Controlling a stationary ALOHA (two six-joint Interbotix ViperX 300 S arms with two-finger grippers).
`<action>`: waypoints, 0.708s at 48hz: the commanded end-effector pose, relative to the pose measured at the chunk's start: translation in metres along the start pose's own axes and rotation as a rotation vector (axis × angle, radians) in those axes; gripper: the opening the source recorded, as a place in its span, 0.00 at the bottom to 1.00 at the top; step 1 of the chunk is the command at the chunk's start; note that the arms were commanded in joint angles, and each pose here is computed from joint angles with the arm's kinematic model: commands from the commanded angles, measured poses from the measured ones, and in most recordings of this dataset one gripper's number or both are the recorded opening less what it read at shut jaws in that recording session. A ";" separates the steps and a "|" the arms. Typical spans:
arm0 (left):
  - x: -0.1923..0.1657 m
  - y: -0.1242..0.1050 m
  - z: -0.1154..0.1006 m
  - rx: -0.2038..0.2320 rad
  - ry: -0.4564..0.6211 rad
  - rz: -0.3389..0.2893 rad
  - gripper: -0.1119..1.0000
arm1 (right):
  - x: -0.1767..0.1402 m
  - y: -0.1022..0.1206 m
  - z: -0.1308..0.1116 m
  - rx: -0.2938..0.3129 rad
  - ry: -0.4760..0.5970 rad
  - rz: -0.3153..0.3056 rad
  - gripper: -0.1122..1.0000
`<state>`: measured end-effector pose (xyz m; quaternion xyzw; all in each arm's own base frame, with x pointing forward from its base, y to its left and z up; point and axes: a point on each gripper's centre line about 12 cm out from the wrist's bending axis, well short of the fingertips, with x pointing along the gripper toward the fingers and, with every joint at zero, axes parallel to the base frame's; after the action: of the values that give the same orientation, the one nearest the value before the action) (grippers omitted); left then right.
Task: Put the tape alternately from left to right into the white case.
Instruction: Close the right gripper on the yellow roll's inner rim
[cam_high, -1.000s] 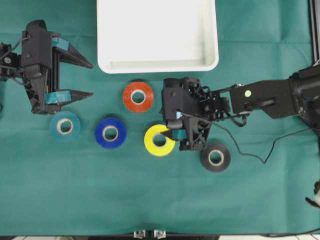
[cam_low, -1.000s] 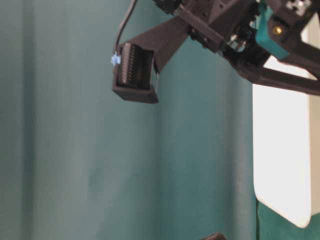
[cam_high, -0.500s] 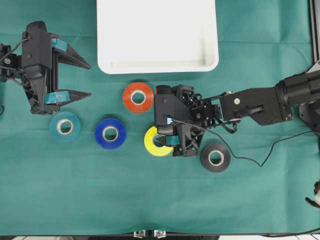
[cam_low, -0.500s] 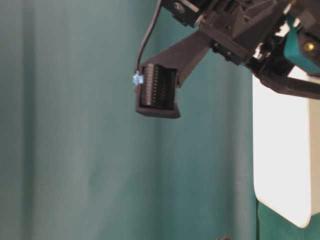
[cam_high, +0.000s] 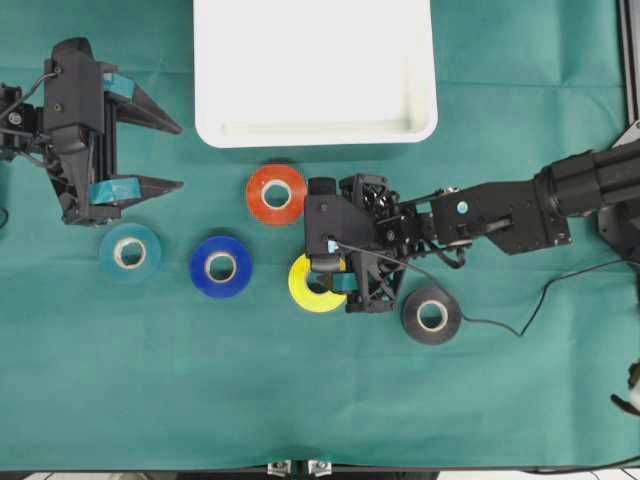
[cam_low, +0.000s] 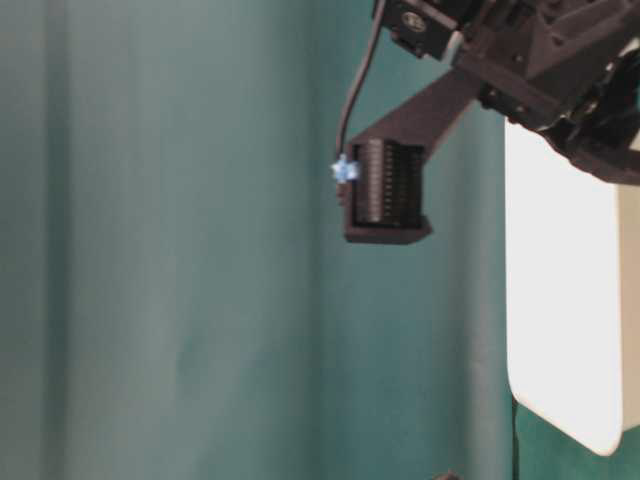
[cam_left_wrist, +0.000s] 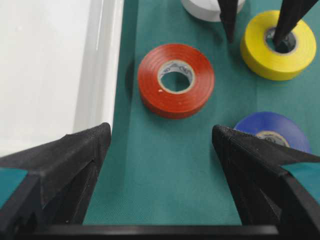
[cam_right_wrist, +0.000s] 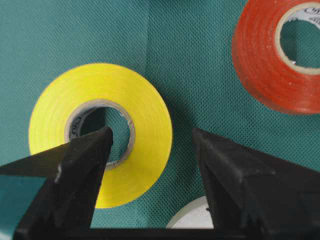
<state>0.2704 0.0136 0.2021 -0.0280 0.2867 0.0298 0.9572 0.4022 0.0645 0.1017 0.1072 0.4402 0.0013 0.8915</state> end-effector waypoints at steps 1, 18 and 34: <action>-0.001 0.001 0.000 -0.005 -0.006 0.002 0.67 | -0.004 0.002 0.011 0.004 -0.034 0.008 0.76; -0.001 0.001 -0.001 -0.006 -0.003 0.002 0.67 | -0.003 0.001 0.013 0.003 -0.035 0.007 0.71; -0.001 0.001 0.001 -0.006 -0.006 0.002 0.67 | -0.008 0.003 0.018 0.002 -0.052 0.013 0.34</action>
<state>0.2703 0.0135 0.2020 -0.0288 0.2874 0.0300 0.9569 0.4050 0.0630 0.1017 0.1069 0.4392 0.0000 0.8920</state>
